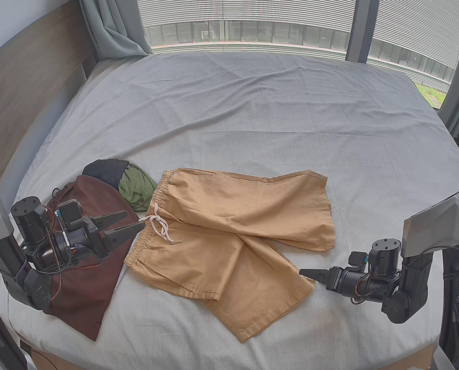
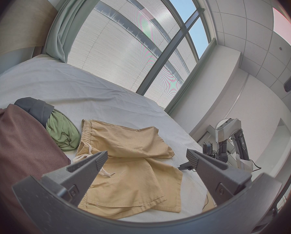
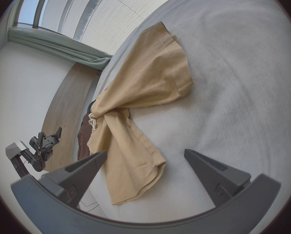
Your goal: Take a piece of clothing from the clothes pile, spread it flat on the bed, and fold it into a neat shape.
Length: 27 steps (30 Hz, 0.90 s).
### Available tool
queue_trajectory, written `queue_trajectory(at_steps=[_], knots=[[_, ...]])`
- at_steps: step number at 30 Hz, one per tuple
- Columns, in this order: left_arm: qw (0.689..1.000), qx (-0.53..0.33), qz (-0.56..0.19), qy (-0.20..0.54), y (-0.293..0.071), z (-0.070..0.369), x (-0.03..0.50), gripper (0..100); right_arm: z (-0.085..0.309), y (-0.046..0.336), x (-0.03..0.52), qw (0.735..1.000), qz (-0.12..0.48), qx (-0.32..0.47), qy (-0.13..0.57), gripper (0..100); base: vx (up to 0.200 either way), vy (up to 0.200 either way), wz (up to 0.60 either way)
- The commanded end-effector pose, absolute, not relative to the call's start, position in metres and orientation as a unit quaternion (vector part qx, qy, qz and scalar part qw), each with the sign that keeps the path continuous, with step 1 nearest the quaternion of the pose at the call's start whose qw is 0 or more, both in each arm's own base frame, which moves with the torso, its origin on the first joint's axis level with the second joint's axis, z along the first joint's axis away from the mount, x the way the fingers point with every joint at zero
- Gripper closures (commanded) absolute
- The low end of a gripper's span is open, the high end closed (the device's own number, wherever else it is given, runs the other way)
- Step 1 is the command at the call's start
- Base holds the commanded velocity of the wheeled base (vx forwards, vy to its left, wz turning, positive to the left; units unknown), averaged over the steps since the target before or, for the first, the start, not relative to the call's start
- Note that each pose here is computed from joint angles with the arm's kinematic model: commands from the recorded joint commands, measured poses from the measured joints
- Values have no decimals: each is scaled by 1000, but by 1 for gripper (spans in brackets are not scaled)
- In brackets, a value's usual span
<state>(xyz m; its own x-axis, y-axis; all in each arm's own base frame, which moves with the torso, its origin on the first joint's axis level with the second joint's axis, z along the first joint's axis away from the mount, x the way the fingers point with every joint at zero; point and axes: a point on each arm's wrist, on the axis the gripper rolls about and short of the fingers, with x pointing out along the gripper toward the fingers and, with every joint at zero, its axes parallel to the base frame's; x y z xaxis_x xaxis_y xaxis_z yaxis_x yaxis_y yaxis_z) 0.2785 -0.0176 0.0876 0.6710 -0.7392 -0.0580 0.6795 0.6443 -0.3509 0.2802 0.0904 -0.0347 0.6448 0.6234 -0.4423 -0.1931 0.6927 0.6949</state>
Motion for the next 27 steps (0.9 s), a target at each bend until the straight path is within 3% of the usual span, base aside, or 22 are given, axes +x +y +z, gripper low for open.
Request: queue_trajectory(at_steps=[1, 4, 5, 17, 27], knots=[[901, -152, -393, 99, -17, 87, 279, 0, -34, 98, 275, 845, 248, 312, 357, 0, 0, 0, 0], [901, -152, -393, 100, -17, 87, 279, 0, -35, 98, 275, 843, 247, 316, 360, 0, 0, 0, 0], [901, -152, -393, 100, -17, 87, 279, 0, -35, 99, 274, 842, 247, 316, 360, 100, 0, 0, 0], [901, -153, -393, 102, -17, 85, 279, 0, -32, 99, 273, 840, 244, 325, 359, 100, 0, 0, 0], [901, -153, -394, 102, -18, 85, 279, 0, 5, 83, 285, 865, 246, 332, 285, 100, 0, 0, 0]])
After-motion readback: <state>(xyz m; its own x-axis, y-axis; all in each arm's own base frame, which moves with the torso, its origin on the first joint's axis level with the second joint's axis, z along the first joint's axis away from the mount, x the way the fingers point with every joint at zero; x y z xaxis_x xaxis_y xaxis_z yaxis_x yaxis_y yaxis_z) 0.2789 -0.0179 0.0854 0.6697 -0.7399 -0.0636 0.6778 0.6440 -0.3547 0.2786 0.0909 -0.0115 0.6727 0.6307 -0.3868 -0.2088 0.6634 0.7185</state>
